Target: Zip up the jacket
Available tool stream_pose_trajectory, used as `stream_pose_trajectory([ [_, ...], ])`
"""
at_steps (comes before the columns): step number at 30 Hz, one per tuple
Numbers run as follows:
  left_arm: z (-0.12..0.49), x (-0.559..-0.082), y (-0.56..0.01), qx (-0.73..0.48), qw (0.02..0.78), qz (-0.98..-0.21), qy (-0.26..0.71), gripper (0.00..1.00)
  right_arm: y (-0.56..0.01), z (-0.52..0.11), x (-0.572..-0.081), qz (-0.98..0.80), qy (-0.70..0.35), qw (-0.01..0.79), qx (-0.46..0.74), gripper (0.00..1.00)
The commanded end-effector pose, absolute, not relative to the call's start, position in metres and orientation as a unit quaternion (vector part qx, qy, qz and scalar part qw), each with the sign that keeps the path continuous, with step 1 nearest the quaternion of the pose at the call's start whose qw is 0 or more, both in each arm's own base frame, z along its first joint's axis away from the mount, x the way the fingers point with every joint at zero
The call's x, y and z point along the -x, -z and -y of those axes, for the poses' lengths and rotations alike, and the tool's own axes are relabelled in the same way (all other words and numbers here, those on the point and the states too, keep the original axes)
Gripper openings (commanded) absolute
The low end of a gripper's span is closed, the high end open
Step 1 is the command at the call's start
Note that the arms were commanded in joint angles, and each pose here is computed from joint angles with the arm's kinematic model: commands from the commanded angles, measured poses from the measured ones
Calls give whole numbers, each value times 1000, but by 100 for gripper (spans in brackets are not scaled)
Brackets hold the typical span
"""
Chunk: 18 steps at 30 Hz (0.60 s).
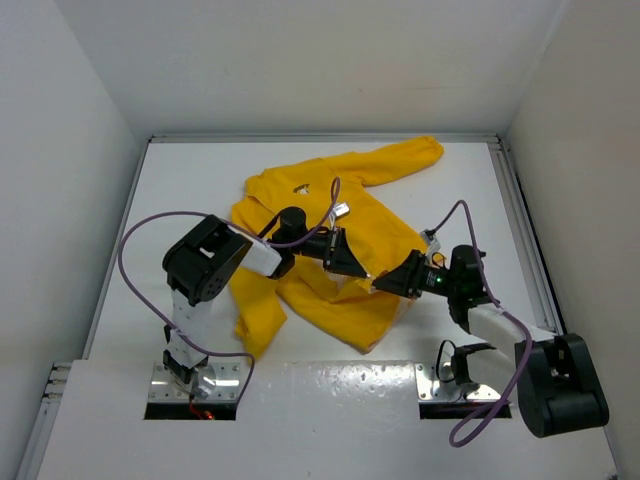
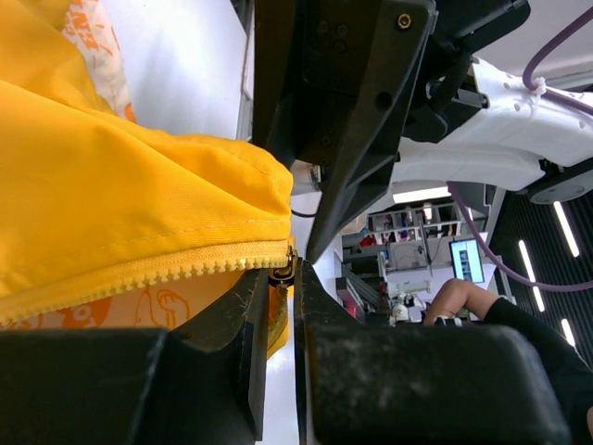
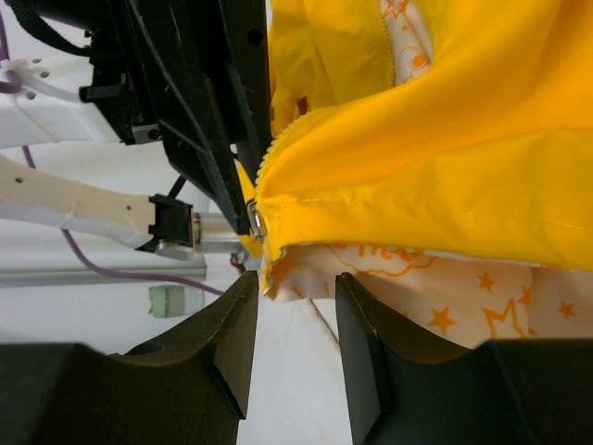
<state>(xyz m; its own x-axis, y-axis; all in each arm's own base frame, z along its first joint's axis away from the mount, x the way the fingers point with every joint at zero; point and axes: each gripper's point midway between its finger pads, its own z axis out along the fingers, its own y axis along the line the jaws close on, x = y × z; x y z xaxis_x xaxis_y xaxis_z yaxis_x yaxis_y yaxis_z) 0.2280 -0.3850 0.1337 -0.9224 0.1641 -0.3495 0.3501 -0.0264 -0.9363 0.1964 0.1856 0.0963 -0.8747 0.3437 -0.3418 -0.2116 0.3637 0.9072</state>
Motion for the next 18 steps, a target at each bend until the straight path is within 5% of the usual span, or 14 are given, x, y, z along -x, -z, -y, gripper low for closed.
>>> stream_pose_trajectory([
  [1,391,-228,-154,-210,86,-670,707,0,-106,-187,-212,-781,-549,298,-7,38],
  [11,399,-224,-150,-212,75,-668,710,0,-117,-197,-211,-770,-562,300,15,38],
  [13,399,-224,-150,-212,75,-667,710,0,-119,-201,-209,-769,-566,297,22,32],
  [16,400,-225,-150,-209,72,-667,712,0,-118,-201,-208,-769,-565,297,25,3],
  [18,400,-225,-150,-209,72,-667,712,0,-116,-201,-207,-771,-564,295,24,0],
])
